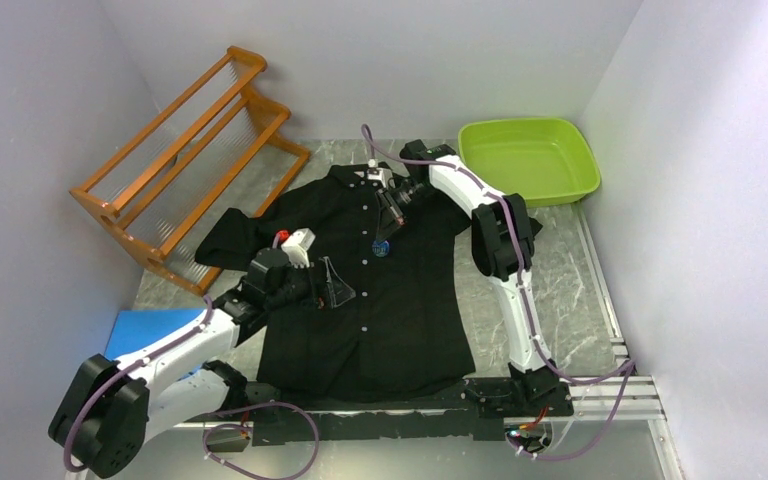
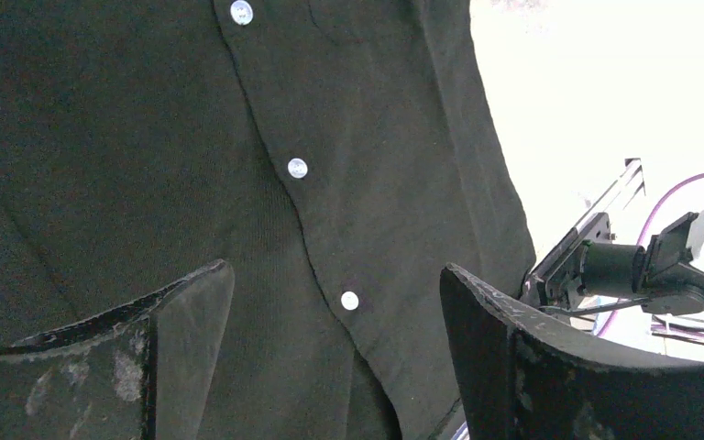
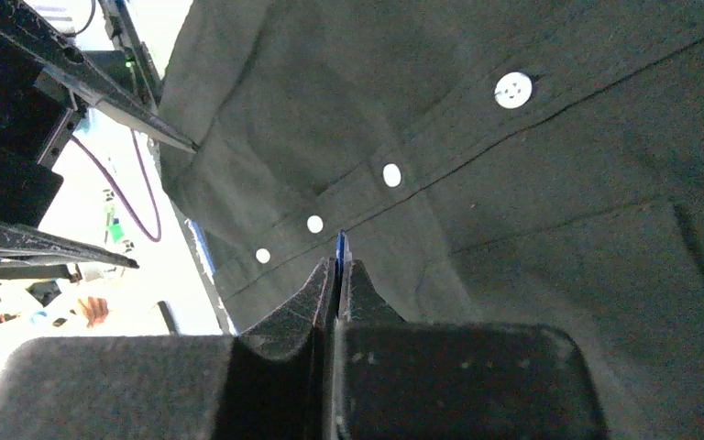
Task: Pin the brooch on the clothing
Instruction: Pin the brooch to the clothes.
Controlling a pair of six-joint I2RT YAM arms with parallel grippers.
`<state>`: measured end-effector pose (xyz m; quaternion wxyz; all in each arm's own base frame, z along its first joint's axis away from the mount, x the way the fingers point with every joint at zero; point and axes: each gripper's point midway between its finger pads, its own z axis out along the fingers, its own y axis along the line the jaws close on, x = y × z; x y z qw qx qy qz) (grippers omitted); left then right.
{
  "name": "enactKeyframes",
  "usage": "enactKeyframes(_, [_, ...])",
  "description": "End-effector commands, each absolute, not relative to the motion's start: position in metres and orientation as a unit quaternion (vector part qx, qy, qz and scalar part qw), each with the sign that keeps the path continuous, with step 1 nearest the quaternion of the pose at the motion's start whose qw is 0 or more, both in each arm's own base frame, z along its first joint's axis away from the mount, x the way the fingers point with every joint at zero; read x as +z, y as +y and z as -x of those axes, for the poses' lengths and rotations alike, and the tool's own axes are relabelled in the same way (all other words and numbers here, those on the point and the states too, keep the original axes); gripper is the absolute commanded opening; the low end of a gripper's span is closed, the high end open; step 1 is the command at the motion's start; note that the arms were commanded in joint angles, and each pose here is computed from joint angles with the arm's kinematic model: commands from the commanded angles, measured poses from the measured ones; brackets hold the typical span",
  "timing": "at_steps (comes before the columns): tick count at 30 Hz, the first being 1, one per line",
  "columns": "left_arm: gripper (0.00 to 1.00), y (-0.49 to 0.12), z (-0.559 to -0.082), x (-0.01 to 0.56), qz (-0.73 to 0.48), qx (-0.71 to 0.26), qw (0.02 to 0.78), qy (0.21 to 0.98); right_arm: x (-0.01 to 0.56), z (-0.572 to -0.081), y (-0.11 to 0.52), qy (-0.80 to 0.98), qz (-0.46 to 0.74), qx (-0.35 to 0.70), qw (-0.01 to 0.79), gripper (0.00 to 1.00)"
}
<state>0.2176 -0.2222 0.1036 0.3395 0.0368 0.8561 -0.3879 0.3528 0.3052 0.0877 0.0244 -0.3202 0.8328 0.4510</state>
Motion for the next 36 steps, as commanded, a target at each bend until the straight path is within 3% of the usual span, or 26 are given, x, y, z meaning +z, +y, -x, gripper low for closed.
enactKeyframes(1, [0.88, -0.227, -0.227, 0.118, -0.051, -0.393, 0.358, 0.845, 0.088, -0.360, 0.305, 0.826, 0.339, 0.449, 0.024, 0.00])
enactKeyframes(21, [0.87, -0.226, -0.224, 0.090, -0.037, -0.384, 0.329, 0.862, 0.041, -0.373, 0.304, 0.785, 0.323, 0.528, 0.000, 0.00])
enactKeyframes(36, [0.87, -0.216, -0.224, 0.073, -0.024, -0.351, 0.318, 0.880, 0.013, -0.379, 0.255, 0.841, 0.259, 0.474, -0.041, 0.00])
